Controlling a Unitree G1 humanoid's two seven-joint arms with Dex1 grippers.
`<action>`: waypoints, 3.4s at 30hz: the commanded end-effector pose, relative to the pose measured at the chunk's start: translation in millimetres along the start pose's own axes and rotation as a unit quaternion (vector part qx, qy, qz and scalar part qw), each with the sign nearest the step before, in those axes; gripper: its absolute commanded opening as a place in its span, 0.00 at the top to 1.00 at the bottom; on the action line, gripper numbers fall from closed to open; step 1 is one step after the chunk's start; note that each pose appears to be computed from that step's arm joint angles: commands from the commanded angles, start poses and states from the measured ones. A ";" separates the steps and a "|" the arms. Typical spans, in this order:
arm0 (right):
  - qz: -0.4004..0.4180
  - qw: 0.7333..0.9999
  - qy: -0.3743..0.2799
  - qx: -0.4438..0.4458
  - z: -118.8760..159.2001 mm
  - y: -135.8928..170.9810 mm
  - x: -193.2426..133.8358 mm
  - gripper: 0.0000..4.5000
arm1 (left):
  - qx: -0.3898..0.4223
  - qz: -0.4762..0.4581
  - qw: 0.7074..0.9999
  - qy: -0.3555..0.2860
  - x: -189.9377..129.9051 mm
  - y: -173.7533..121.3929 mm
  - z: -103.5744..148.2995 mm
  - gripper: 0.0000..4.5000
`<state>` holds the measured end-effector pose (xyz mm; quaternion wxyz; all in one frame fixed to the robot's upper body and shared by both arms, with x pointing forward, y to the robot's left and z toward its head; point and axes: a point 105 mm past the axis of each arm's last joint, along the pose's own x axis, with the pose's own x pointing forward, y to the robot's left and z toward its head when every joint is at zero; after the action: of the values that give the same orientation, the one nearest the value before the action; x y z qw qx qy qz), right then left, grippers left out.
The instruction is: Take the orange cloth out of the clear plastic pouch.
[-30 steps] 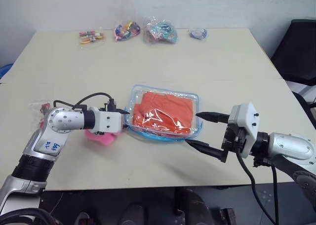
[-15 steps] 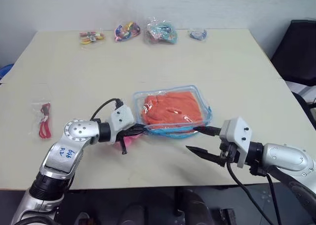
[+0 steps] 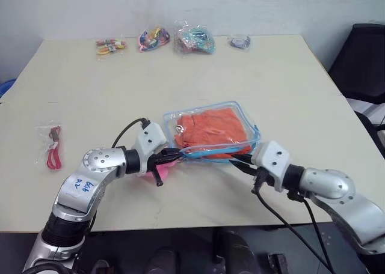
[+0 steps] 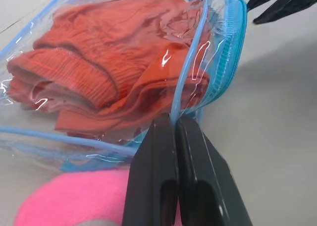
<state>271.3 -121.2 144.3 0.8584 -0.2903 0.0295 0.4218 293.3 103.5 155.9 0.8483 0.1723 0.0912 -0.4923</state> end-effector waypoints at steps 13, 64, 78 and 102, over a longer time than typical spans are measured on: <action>-0.037 0.998 -0.028 -0.047 -2.5 -9.6 17.0 0.35 | 0.032 -0.001 0.999 -0.015 -9.5 -0.6 14.4 1.00; 0.003 0.940 0.018 -0.342 -3.0 -14.6 40.0 0.12 | 0.051 -0.013 0.998 -0.021 -4.4 -6.9 12.7 1.00; -0.011 0.970 -0.022 -0.242 15.4 -19.2 44.7 0.25 | 0.048 -0.014 0.998 -0.024 -3.1 -9.0 13.5 1.00; -0.008 0.913 0.046 -0.405 -3.3 -27.0 78.6 0.32 | 0.048 -0.014 0.998 -0.030 -0.8 -8.7 15.3 1.00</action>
<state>339.8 -83.5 134.6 0.6678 -0.6309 -0.1100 0.3794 289.6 100.9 160.6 0.8404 0.1916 0.0687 -0.5022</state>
